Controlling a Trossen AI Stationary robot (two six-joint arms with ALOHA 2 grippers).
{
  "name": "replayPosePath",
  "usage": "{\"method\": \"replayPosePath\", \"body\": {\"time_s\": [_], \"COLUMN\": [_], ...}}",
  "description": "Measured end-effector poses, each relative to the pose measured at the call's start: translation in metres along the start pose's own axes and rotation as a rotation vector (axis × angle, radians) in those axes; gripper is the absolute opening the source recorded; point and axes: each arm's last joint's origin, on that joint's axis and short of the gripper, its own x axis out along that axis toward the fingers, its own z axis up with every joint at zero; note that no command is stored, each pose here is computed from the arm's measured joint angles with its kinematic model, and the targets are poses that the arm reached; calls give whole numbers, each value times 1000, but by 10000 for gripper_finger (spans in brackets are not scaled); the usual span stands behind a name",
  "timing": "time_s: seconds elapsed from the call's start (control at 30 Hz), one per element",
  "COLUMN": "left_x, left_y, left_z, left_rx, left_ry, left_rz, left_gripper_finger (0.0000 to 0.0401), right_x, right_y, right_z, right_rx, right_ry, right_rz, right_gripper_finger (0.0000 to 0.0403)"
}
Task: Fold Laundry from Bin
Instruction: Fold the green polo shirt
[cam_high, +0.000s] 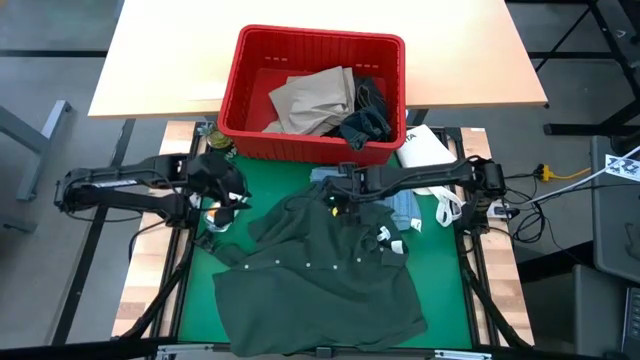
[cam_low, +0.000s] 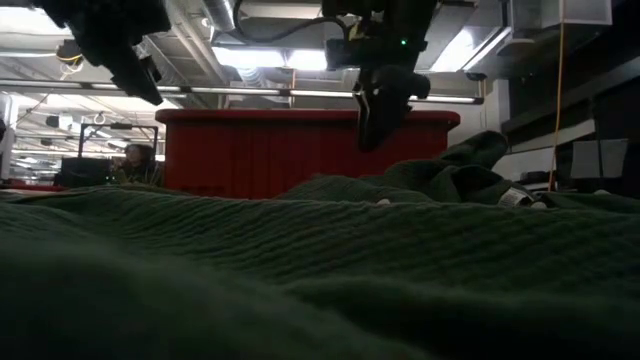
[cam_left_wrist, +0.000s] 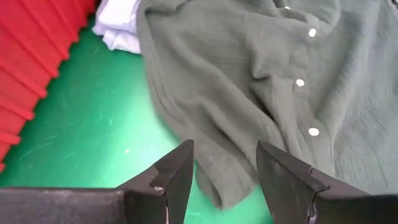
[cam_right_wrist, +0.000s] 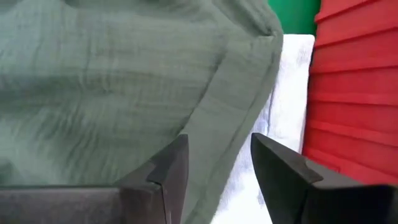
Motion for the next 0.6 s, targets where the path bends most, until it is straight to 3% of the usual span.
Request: {"method": "replayPosePath", "body": {"time_s": [0.6], "left_x": [-2], "left_y": [1], "left_z": [-4], "left_rx": [-20], "left_ry": [-27], "left_rz": [12], "left_gripper_finger": [167], "right_x": [38], "right_y": [15], "right_z": [-29], "right_rx": [176], "right_ry": [82], "right_rz": [-6], "right_gripper_finger": [168]}}
